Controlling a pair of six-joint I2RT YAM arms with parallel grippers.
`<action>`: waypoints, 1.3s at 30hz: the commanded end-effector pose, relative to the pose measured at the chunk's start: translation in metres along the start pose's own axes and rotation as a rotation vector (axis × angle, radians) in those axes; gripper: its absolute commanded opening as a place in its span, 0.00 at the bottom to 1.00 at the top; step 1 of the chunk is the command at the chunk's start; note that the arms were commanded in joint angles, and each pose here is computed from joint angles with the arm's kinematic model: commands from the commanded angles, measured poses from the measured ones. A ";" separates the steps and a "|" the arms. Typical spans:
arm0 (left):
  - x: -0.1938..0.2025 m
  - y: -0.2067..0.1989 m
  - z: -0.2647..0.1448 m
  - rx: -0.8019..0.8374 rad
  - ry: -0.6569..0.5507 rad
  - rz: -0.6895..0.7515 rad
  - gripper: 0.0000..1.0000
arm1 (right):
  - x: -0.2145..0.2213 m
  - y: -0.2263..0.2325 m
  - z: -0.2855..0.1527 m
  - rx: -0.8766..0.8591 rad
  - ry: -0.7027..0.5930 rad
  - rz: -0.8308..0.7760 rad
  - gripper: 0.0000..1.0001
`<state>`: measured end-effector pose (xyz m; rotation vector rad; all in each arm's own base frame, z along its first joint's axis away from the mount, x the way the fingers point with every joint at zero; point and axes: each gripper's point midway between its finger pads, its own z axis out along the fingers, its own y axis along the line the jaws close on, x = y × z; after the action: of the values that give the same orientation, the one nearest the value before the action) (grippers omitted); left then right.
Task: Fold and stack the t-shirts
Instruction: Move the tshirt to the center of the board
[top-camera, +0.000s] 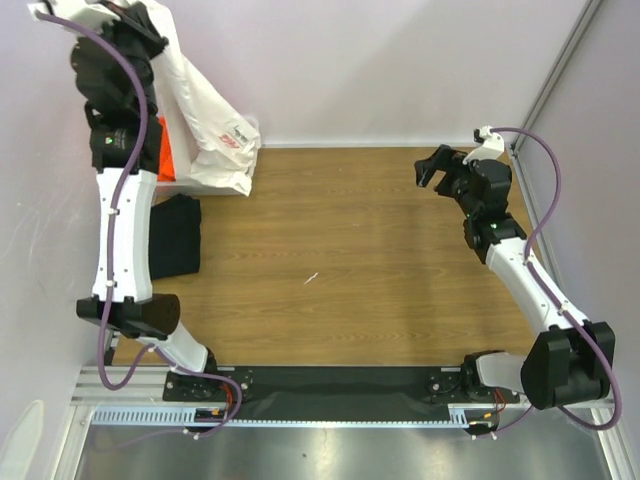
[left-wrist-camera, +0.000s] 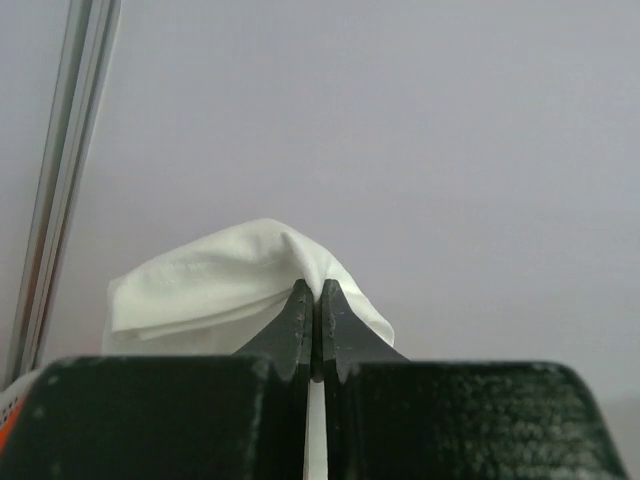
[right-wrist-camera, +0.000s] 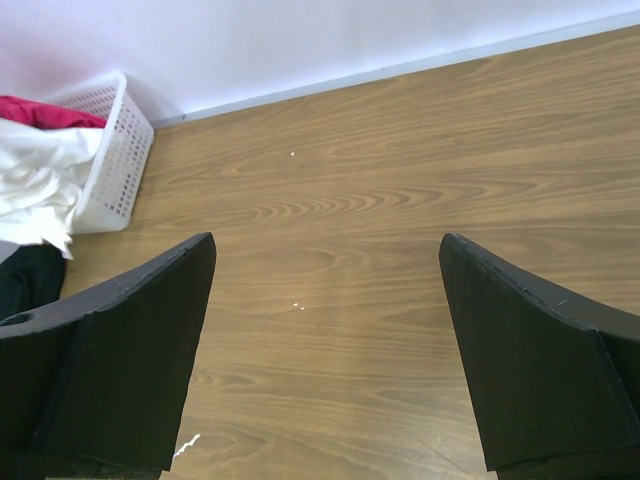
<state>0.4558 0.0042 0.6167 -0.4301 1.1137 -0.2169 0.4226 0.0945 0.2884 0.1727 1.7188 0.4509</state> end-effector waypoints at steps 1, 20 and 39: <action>-0.078 -0.043 -0.020 0.125 -0.168 -0.035 0.00 | -0.016 0.008 -0.013 -0.021 -0.051 0.007 1.00; -0.129 -0.152 -0.154 0.514 -0.147 -0.058 0.00 | -0.032 0.048 -0.076 -0.208 -0.122 -0.138 1.00; -0.106 -0.110 -0.204 0.437 -0.028 -0.056 0.00 | -0.004 0.095 -0.116 -0.425 -0.061 -0.265 1.00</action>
<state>0.2602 -0.1152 0.6545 -0.0493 1.0731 -0.4335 0.3037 0.1421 0.3426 -0.2467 1.5501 0.5783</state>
